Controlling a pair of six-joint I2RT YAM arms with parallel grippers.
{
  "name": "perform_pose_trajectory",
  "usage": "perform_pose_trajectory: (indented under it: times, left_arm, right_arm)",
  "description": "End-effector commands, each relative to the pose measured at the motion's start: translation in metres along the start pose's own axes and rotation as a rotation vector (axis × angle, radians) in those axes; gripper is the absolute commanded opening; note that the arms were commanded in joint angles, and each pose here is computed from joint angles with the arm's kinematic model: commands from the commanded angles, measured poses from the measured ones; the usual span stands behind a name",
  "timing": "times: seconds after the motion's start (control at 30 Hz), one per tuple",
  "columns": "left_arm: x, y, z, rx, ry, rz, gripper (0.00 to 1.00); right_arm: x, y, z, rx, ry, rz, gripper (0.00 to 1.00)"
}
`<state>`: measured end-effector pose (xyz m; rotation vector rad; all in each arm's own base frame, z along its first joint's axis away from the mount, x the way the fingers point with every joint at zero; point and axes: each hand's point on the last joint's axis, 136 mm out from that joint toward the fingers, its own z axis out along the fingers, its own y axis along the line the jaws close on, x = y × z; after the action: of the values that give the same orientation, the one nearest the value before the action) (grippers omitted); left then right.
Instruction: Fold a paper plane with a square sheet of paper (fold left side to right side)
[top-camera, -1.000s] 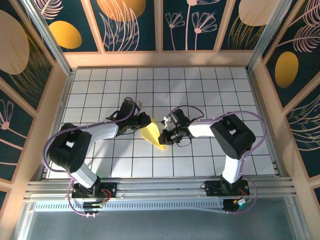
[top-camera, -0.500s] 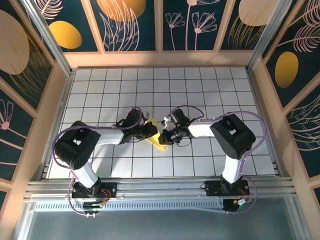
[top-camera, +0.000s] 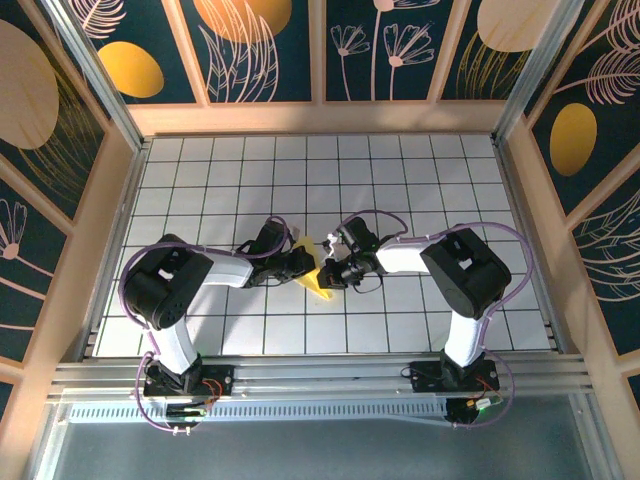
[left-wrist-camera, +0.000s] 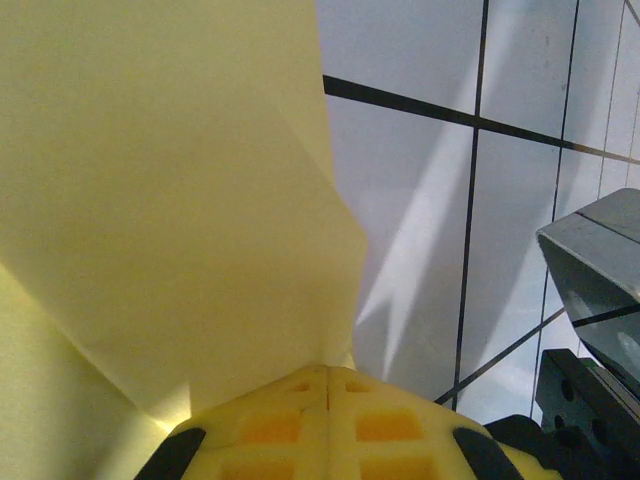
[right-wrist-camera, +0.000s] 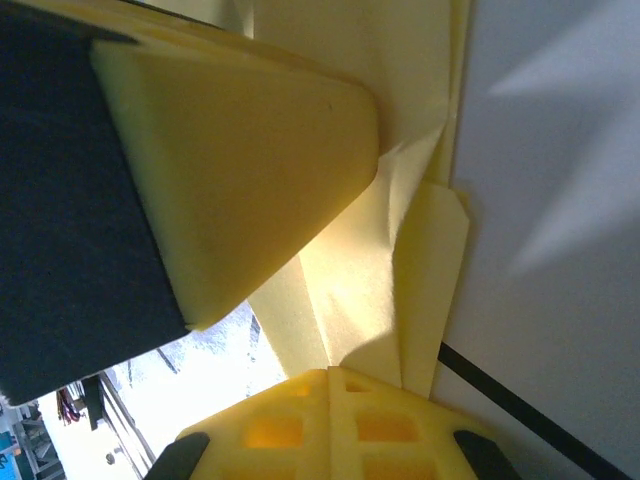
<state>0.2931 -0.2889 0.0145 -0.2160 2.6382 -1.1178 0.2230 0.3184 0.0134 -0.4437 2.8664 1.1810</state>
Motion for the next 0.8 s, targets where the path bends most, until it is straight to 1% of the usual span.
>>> perform_pose_trajectory:
  times: [0.0, 0.33, 0.6, 0.77]
  left_arm:
    - [-0.008, 0.018, 0.007, -0.073, -0.039, -0.010, 0.06]
    - [-0.026, 0.031, 0.000, -0.102, -0.086, 0.002, 0.07]
    - [-0.054, 0.037, -0.009, -0.094, -0.137, 0.023, 0.08]
    - [-0.073, 0.047, -0.010, -0.109, -0.163, 0.026, 0.08]
  right_arm:
    - [0.041, -0.064, 0.002, 0.249, 0.112, 0.117, 0.00]
    - [0.053, -0.070, 0.005, 0.263, 0.148, 0.133, 0.00]
    - [0.057, -0.070, 0.006, 0.262, 0.159, 0.135, 0.00]
    - [0.058, -0.070, 0.006, 0.261, 0.161, 0.134, 0.00]
